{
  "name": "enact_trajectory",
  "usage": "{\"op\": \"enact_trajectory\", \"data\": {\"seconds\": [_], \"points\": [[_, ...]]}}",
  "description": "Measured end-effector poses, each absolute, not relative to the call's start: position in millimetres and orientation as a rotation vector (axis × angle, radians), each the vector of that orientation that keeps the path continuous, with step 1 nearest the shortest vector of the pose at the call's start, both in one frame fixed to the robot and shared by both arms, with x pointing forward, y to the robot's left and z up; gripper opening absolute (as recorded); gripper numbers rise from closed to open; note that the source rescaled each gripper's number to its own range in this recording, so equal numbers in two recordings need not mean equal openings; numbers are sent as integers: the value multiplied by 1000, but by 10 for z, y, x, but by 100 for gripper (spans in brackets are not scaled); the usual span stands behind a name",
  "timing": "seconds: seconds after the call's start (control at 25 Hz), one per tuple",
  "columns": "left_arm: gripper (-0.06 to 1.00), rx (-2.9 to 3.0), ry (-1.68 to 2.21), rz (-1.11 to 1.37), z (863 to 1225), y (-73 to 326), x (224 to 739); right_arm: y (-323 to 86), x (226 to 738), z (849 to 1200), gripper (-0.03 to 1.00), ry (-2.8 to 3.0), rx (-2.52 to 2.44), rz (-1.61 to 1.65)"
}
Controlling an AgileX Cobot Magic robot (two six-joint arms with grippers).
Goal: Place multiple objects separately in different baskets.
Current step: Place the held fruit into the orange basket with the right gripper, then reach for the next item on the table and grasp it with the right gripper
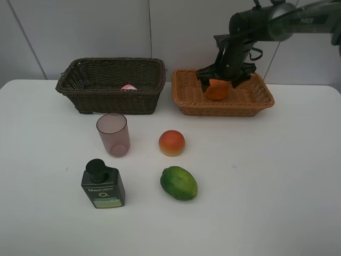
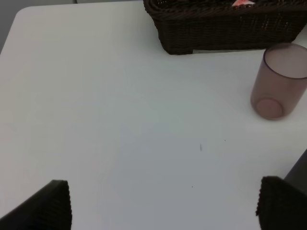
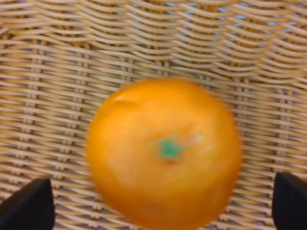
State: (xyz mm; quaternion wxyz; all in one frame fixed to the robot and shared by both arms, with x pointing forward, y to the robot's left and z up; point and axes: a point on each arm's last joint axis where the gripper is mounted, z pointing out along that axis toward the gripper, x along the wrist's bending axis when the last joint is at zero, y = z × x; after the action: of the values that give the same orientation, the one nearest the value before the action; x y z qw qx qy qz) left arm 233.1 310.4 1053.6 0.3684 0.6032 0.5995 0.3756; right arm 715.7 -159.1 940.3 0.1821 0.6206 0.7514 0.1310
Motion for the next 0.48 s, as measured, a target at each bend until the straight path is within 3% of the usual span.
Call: {"op": "enact_trajectory", "data": {"seconds": [0.24, 0.48], "points": [[100, 1549, 1539, 964, 10536, 3104, 2331, -1470, 6901, 9840, 99, 2169, 1740, 278], [100, 1549, 1539, 964, 10536, 3104, 2331, -988, 6380, 10250, 100, 2383, 1579, 184]]}}
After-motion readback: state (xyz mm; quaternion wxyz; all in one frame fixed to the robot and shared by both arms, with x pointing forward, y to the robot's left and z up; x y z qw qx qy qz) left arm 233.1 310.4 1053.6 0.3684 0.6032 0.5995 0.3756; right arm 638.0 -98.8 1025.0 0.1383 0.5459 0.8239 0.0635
